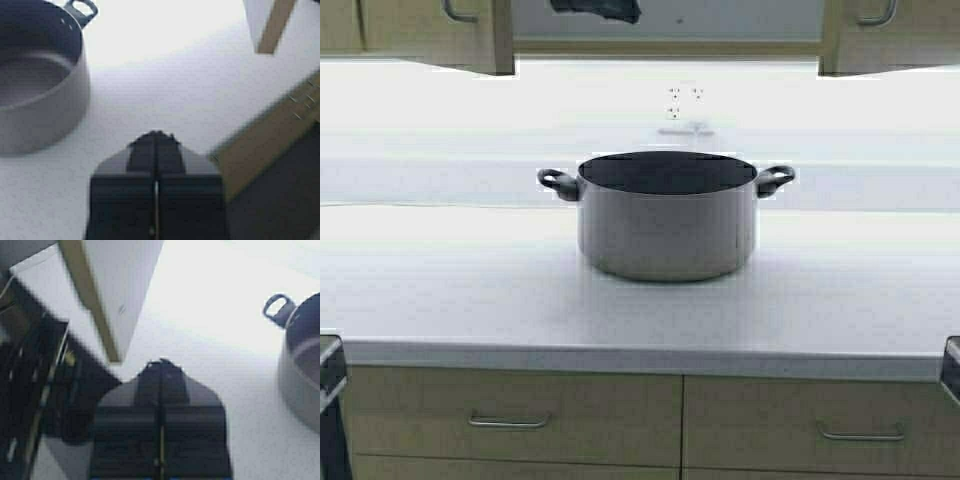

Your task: Open the cabinet, put the pot inside, then close it

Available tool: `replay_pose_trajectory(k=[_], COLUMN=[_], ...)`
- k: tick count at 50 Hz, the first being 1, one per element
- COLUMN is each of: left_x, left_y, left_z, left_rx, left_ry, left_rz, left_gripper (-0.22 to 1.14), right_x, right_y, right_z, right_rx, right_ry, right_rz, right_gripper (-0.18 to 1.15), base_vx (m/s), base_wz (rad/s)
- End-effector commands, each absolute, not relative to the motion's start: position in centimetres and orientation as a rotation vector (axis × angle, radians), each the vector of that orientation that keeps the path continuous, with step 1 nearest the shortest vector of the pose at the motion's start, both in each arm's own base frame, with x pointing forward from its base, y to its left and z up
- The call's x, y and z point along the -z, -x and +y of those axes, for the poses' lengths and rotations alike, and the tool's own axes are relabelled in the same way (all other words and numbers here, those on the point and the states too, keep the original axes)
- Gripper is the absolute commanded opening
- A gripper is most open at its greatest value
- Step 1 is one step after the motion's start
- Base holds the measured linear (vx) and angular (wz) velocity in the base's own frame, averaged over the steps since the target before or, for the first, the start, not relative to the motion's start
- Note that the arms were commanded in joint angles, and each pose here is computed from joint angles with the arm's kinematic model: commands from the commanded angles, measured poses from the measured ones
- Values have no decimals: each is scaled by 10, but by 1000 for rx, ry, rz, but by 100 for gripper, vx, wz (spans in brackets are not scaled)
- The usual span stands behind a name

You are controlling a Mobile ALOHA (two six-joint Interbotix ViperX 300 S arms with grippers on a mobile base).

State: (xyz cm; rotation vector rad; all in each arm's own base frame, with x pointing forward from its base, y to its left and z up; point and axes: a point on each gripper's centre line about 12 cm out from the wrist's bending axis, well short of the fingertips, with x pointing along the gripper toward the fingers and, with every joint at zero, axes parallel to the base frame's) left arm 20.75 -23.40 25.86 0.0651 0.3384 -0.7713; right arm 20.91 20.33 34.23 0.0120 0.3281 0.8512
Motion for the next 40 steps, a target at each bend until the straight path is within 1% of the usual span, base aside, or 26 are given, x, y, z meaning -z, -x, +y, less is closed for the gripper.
replay_pose_trajectory(k=[1, 5, 10, 15, 20, 27, 33, 40], left_x=[-270, -271, -267, -258, -252, -246, -245, -249], left_y=[-233, -249, -274, -299, -314, -312, -304, -292], left_z=[-250, -257, -259, -254, -239, -221, -208, -197], left_rx=[704, 661, 598, 538, 480, 444, 428, 424], left_ry=[-42, -33, -23, -7, 16, 20, 20, 28], left_rz=[241, 204, 196, 220, 235, 252, 249, 236], left_gripper=[2, 3, 3, 3, 3, 3, 3, 3], right_x=[-350, -344, -337, -326, -317, -305, -306, -311], right_y=[-237, -252, -268, -290, -303, -303, -293, -276], right_z=[218, 226, 233, 227, 210, 180, 154, 139], right_rx=[-795, -767, -729, -670, -610, -540, -488, -472], right_ry=[15, 27, 34, 33, 32, 28, 18, 6], right_rz=[272, 268, 264, 287, 310, 335, 319, 292], right_gripper=[9, 8, 8, 8, 8, 8, 8, 8], base_vx=[0, 0, 0, 0, 0, 0, 1, 1], base_wz=[0, 0, 0, 0, 0, 0, 0, 1])
